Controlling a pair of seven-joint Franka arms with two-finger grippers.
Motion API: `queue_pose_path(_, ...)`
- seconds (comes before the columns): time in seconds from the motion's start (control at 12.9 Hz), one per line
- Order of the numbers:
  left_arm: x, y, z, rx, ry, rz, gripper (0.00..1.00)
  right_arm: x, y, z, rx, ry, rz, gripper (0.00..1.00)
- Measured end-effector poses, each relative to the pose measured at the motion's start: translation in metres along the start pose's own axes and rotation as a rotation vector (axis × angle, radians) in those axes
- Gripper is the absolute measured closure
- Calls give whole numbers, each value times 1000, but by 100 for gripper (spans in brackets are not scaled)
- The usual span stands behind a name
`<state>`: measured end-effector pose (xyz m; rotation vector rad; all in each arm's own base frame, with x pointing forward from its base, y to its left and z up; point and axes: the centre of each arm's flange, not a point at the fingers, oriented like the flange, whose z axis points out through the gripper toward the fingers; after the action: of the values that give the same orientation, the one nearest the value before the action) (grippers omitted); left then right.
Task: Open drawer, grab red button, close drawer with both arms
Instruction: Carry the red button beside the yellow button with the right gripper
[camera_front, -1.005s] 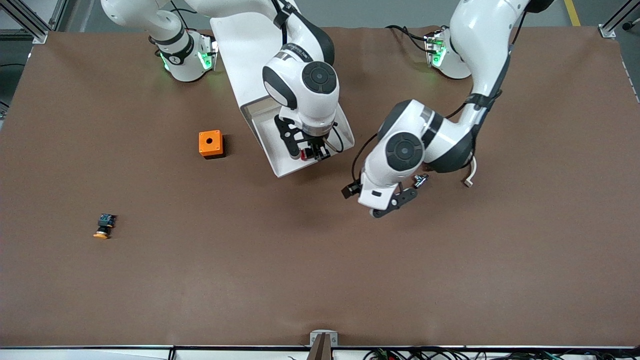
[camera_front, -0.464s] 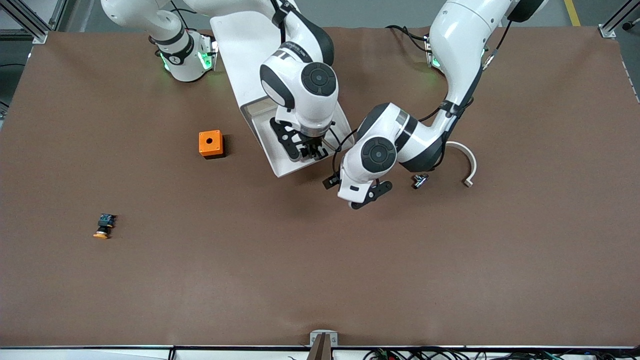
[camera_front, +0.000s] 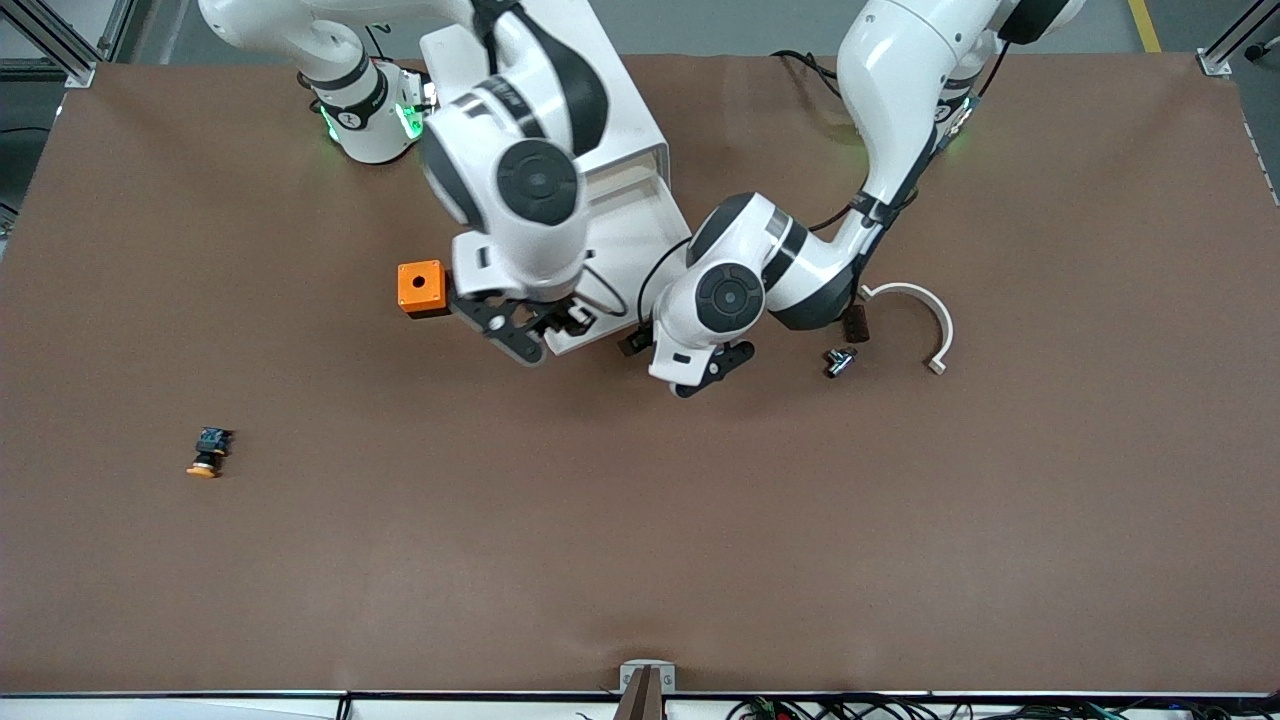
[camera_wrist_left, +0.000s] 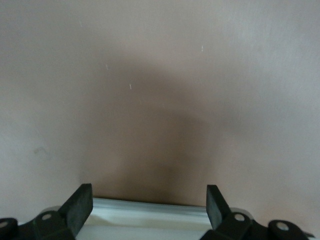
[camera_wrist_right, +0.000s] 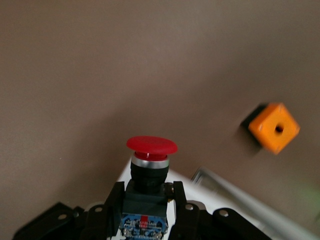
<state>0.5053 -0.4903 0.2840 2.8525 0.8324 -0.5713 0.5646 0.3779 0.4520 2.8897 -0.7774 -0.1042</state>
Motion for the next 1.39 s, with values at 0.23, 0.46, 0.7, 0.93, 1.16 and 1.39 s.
queue_pose_path(0.23,-36,7,18,31,-12,-38,0,112,72,10,-3,-24,-140,56)
queue_pose_path(0.46,-81,10,36,82,-44,-33,0,201,136,59,15,20,-243,56)
queue_pose_path(0.7,-121,10,58,120,-53,-31,0,256,190,128,63,92,-322,56)
queue_pose_path(0.93,-151,10,72,144,-39,-31,0,279,229,177,88,140,-368,56)
queue_pose_path(1.16,-149,9,73,147,-35,-46,0,300,264,212,89,152,-395,56)
queue_pose_path(1.39,-129,11,59,123,-26,-103,0,306,286,261,85,127,-392,56)
